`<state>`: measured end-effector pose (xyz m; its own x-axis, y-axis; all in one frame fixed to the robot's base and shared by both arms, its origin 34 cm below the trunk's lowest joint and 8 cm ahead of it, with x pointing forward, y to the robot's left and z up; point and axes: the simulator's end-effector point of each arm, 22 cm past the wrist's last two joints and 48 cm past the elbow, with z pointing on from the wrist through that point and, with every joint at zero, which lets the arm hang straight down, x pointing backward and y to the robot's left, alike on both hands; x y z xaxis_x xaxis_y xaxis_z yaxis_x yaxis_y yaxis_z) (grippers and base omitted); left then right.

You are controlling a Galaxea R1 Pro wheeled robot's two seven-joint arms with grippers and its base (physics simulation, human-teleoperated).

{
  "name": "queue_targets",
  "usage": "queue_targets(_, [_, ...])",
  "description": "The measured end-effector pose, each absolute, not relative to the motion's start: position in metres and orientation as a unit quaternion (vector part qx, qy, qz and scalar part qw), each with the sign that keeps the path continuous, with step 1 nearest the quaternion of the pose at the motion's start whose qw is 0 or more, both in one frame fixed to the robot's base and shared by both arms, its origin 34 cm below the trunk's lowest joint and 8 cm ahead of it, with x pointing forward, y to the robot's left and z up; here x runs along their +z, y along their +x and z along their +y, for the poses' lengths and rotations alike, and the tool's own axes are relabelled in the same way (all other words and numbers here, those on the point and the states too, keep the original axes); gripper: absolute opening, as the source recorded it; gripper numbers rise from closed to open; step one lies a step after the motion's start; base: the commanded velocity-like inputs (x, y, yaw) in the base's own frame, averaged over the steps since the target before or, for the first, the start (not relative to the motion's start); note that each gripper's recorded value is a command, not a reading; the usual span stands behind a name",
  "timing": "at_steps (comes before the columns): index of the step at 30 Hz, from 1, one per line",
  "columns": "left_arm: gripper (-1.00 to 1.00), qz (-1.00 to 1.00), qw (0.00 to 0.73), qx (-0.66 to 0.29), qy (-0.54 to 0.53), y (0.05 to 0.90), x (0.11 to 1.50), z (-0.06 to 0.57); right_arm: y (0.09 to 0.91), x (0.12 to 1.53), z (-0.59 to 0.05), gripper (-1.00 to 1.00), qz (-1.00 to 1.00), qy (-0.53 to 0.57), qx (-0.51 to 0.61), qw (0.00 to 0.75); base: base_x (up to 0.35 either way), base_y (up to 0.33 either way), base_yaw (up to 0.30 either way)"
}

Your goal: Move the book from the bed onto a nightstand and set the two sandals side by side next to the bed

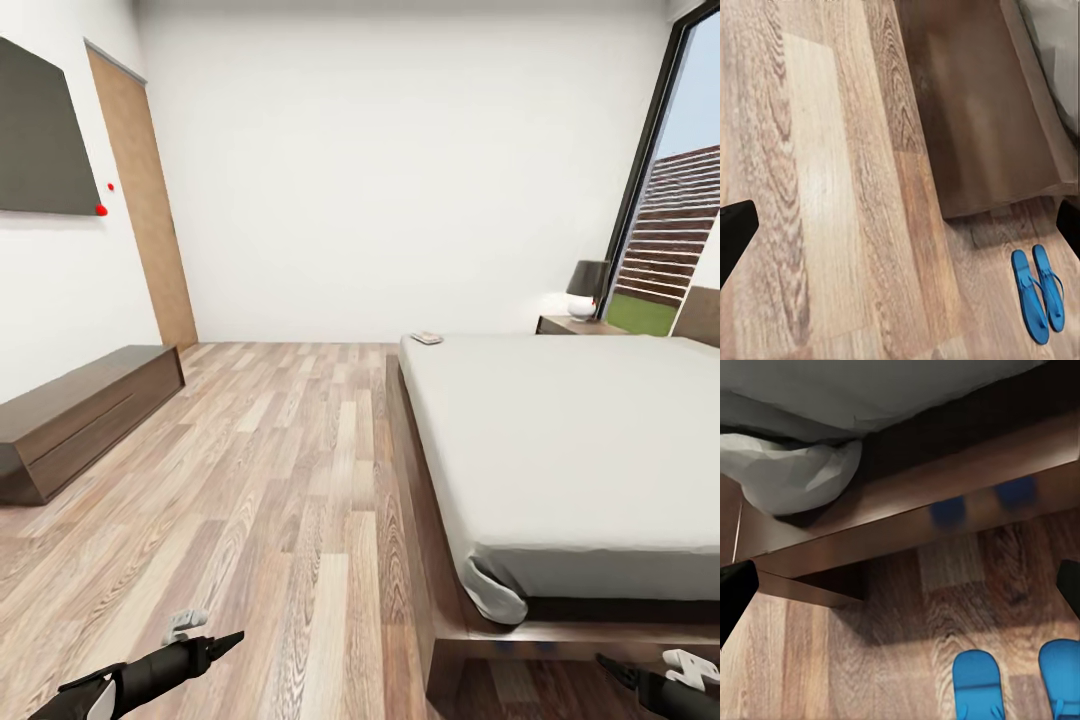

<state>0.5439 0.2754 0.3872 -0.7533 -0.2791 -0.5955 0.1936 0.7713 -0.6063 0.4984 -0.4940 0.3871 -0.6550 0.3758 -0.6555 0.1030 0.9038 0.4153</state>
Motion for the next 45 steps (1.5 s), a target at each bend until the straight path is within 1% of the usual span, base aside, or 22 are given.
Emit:
queue_targets(35, [1.00,0.874,0.350,-0.337,-0.025,0.561,0.463,0.275,0.515,0.463,-0.494,1.00,0.894,0.133,0.174,0.392,0.000,0.000,0.000])
queue_targets(45, [1.00,0.874,0.350,-0.337,-0.025,0.565,0.484,0.275,0.522,0.480,-0.480,1.00,0.892,0.133,0.184,0.391,0.000,0.000,0.000])
